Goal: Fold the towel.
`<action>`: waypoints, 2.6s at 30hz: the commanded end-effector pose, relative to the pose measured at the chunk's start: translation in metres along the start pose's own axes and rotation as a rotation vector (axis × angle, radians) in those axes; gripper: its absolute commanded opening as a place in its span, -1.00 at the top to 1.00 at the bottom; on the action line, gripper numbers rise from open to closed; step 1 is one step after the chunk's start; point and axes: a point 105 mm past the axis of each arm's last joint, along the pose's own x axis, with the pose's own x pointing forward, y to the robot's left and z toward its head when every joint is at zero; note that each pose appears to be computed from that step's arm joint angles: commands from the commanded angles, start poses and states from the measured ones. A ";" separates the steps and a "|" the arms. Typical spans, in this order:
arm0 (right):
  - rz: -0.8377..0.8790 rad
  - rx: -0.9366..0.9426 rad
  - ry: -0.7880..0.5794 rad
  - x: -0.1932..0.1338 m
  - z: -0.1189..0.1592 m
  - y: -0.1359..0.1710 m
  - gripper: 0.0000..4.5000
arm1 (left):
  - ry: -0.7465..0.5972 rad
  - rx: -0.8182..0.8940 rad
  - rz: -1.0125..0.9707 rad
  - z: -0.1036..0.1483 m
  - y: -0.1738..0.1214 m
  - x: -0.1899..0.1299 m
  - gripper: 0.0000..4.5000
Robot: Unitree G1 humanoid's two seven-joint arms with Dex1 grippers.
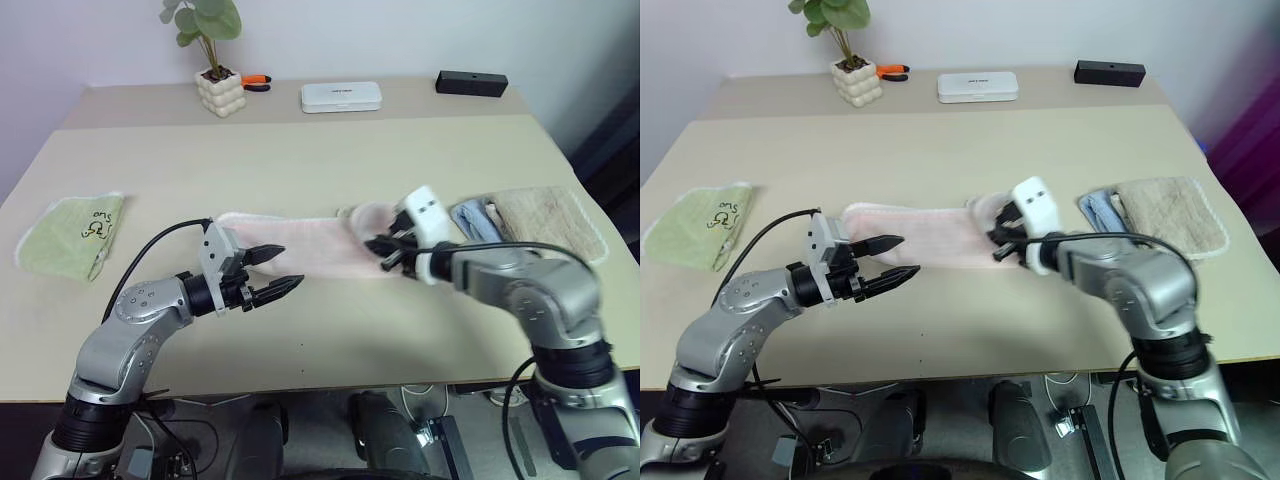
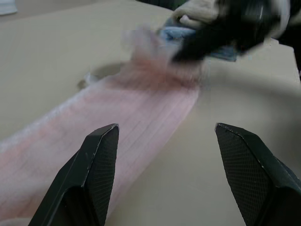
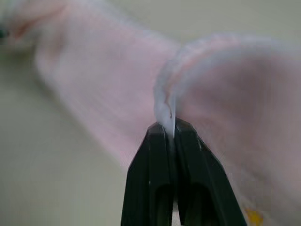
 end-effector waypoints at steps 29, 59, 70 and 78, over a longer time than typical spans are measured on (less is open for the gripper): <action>0.003 -0.164 -0.227 0.007 0.023 -0.027 0.57 | -0.032 -0.140 0.094 -0.009 -0.010 -0.006 -0.47; 0.190 -0.418 -0.382 -0.010 0.061 0.017 -0.97 | -0.214 -0.993 0.747 -0.052 0.027 -0.046 -1.00; 0.170 -0.436 -0.385 -0.010 0.057 0.020 -0.97 | -0.270 -1.078 0.923 -0.054 0.085 -0.041 -1.00; 0.162 -0.433 -0.383 -0.010 0.051 0.024 -0.97 | -0.281 -1.049 0.941 -0.053 0.104 -0.042 -1.00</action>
